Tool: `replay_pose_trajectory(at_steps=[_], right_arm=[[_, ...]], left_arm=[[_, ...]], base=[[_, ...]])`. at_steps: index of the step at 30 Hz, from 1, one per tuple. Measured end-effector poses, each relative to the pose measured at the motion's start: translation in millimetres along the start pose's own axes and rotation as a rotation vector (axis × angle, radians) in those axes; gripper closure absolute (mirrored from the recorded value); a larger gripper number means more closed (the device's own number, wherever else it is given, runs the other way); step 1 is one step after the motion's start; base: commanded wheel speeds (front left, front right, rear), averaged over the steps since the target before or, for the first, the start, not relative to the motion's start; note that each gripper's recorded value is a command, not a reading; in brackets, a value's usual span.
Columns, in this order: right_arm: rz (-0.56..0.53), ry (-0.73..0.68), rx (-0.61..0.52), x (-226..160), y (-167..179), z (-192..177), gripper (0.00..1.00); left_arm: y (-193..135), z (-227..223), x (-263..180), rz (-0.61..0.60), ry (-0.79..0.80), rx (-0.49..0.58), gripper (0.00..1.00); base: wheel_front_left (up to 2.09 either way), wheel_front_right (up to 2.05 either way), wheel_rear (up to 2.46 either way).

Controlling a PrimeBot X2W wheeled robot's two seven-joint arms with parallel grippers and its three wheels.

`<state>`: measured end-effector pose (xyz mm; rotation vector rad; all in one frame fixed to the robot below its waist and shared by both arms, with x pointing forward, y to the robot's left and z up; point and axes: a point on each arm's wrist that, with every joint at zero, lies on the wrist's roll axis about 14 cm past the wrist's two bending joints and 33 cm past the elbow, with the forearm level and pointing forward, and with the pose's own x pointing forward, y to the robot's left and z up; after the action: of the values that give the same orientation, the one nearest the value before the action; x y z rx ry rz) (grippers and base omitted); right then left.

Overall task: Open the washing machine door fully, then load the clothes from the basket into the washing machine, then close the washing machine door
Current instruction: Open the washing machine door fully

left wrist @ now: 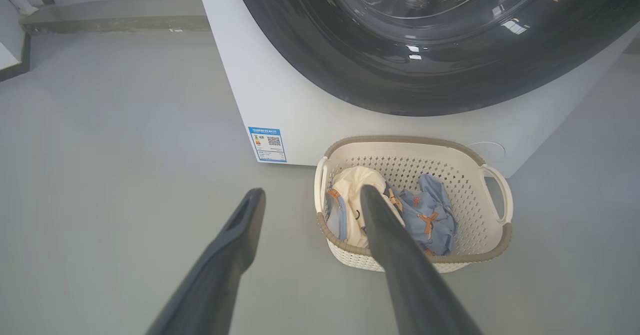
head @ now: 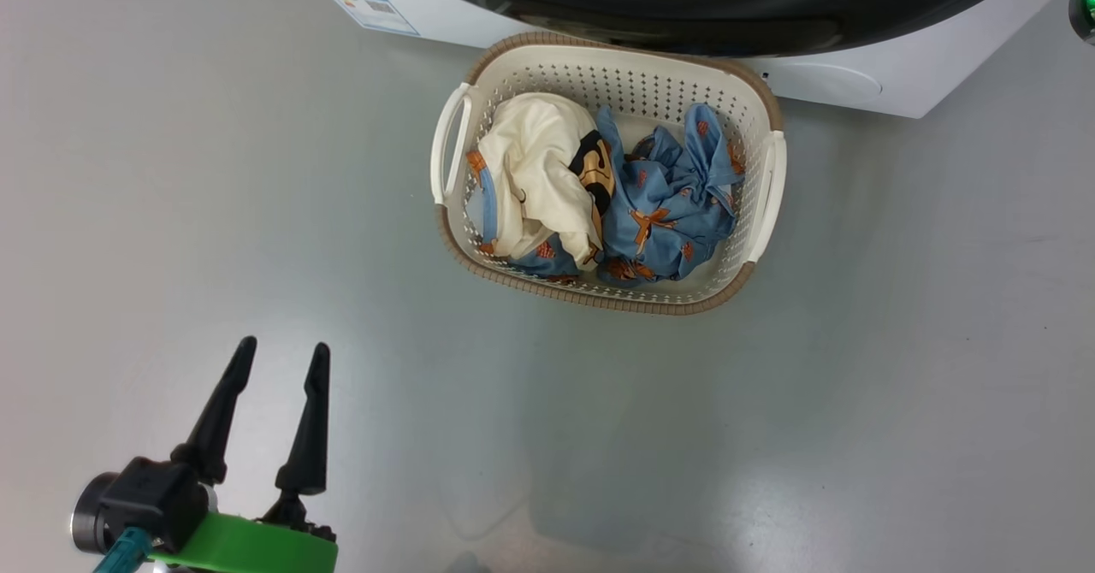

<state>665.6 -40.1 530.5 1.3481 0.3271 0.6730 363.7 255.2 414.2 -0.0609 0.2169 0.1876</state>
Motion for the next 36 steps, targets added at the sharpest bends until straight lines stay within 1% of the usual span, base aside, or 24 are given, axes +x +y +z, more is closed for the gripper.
replay_pose_trajectory(at_steps=[21, 29, 36], right_arm=[[-0.007, 0.127, -0.054, -11.0, 15.3, -23.1, 1.0], [-0.026, 0.201, -0.07, -25.2, 22.3, -46.2, 1.0], [-0.046, 0.289, -0.074, -43.2, 31.0, -77.5, 1.0]], left_arm=[[-15.6, 6.1, 14.0, -0.057, -0.03, -0.013, 0.0], [-25.7, 19.3, 16.0, -0.09, -0.074, -0.026, 0.0], [-38.0, 31.9, 9.0, -0.119, -0.115, -0.038, 0.0]], base=[[0.0, 0.0, 0.0], [0.0, 0.0, 0.0], [0.0, 0.0, 0.0]])
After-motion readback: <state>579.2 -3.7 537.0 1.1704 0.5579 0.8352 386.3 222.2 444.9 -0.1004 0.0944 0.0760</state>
